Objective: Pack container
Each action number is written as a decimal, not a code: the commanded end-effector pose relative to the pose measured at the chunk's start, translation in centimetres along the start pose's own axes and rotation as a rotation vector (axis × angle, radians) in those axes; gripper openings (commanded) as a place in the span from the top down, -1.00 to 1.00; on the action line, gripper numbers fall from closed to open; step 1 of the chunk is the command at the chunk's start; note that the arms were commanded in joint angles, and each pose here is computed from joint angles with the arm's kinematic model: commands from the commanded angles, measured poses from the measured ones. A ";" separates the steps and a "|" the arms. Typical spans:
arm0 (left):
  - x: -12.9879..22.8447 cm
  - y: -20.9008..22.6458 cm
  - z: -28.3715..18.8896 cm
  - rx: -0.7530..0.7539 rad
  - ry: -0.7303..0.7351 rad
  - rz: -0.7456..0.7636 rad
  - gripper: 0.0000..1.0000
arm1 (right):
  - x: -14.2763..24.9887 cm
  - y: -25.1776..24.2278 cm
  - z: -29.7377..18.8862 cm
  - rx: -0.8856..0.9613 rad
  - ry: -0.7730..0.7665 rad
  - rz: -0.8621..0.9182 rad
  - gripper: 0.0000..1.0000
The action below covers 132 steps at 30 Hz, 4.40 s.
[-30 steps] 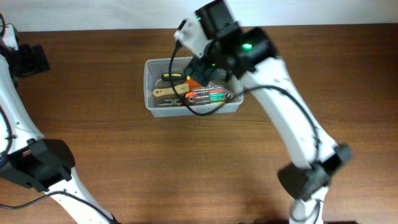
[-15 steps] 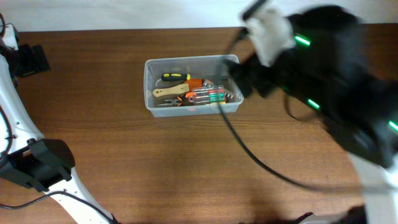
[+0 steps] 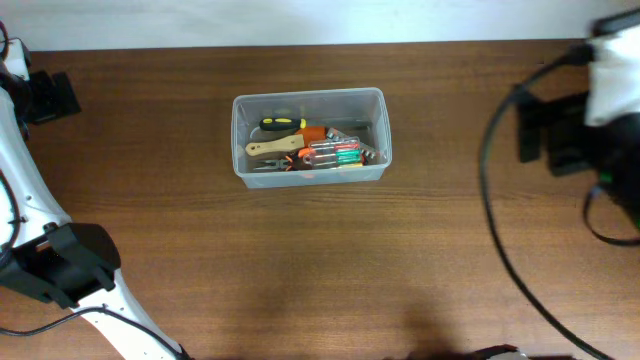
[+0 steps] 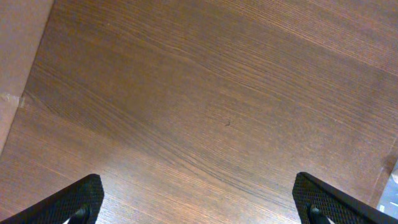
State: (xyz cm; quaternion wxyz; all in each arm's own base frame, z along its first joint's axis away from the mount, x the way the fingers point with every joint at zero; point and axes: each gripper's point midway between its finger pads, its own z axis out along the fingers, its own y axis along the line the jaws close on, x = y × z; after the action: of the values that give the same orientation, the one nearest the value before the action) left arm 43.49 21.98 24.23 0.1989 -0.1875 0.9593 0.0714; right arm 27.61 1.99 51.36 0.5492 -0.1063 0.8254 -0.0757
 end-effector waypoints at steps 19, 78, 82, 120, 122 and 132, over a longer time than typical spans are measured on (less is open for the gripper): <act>0.1 0.1 0.4 0.003 0.009 -0.016 -0.98 | 24.5 7.0 1.2 -0.146 -0.057 0.106 -0.97; 3.4 -4.9 -12.8 0.051 -0.185 0.088 -0.98 | 39.9 11.0 9.4 -0.159 0.076 0.160 -0.97; 8.3 -7.7 -16.6 0.087 -0.209 0.175 -0.98 | 39.9 11.0 9.4 -0.159 0.076 0.160 -0.97; 28.1 -13.0 -3.0 0.300 -0.965 0.264 -0.98 | 39.9 11.0 9.4 -0.159 0.076 0.160 -0.97; 28.1 -12.9 -3.0 0.299 -0.965 0.263 -0.98 | 39.9 11.0 9.4 -0.159 0.076 0.160 -0.97; 28.1 -12.9 -3.0 0.299 -0.965 0.263 -0.98 | 39.9 11.0 9.4 -0.159 0.076 0.160 -0.97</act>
State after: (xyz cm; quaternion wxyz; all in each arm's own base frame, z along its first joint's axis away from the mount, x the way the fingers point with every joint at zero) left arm 23.58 0.15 14.60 0.6288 0.0219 0.7764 0.0364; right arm 20.29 2.27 9.54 0.5094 -0.0870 0.8557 0.0267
